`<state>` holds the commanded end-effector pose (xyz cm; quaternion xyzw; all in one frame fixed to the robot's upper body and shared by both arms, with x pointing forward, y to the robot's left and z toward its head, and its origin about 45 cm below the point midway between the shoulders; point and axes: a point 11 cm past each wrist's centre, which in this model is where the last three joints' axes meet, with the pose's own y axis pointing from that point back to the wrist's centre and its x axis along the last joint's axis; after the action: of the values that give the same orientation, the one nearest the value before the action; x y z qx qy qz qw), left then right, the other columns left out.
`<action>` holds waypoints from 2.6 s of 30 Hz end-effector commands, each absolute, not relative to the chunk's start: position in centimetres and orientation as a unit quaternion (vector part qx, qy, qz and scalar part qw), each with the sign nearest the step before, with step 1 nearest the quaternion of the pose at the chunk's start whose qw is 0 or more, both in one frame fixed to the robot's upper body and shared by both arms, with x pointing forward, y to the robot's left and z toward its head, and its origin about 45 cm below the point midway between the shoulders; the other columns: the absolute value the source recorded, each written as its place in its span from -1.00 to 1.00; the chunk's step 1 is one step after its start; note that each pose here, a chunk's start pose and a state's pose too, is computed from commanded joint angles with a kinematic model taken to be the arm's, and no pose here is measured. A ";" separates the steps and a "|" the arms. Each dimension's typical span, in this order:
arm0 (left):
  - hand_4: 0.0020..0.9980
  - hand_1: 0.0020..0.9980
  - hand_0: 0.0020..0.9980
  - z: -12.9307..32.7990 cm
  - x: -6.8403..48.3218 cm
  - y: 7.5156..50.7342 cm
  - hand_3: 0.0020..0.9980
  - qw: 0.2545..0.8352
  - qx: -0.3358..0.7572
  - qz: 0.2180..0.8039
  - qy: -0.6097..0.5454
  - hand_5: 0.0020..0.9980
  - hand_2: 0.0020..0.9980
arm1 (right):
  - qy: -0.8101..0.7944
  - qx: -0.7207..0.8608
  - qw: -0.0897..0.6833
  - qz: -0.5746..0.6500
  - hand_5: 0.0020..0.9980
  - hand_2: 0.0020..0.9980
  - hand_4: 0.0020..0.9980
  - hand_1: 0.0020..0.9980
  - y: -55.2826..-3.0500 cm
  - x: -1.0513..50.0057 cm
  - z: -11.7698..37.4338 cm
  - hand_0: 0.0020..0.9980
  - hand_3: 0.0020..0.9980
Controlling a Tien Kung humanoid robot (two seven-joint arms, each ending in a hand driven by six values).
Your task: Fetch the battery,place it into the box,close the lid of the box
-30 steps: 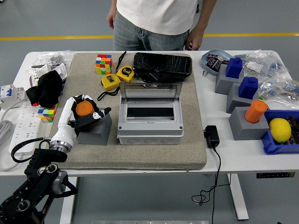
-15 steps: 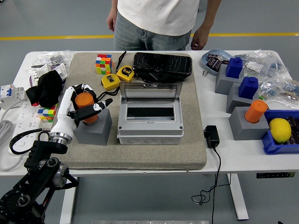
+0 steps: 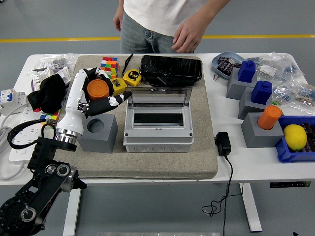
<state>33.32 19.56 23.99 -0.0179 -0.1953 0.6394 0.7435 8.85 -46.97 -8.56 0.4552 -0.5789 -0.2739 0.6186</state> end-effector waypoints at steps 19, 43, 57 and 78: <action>0.93 -1.00 -0.86 22.0 30.5 9.1 -1.00 0.837 0.049 0.434 -0.329 0.18 -0.99 | -0.577 0.458 0.621 -0.269 1.00 0.83 1.00 0.97 -47.0 9.4 -8.4 1.00 0.72; 1.00 -1.00 -0.86 19.0 36.7 9.8 -0.99 0.787 0.134 0.429 -0.423 -0.72 -0.99 | -0.575 0.459 0.623 -0.265 1.00 0.82 1.00 0.97 -47.1 9.7 -8.3 1.00 0.72; 0.94 -1.00 -0.86 18.5 38.3 10.3 -0.98 0.774 0.158 0.440 -0.428 -1.00 -0.99 | -0.574 0.460 0.624 -0.263 1.00 0.82 1.00 0.97 -47.1 9.8 -8.3 1.00 0.72; 1.00 -0.95 -0.76 17.9 38.1 10.3 -0.90 0.783 0.161 0.430 -0.419 0.19 -0.87 | -0.573 0.461 0.624 -0.264 1.00 0.82 1.00 0.97 -47.1 9.8 -8.3 1.00 0.72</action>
<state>38.14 10.28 17.85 0.1607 -0.4185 0.4304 0.7835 9.83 -47.12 -8.28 0.4614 -0.5733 -0.2637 0.6236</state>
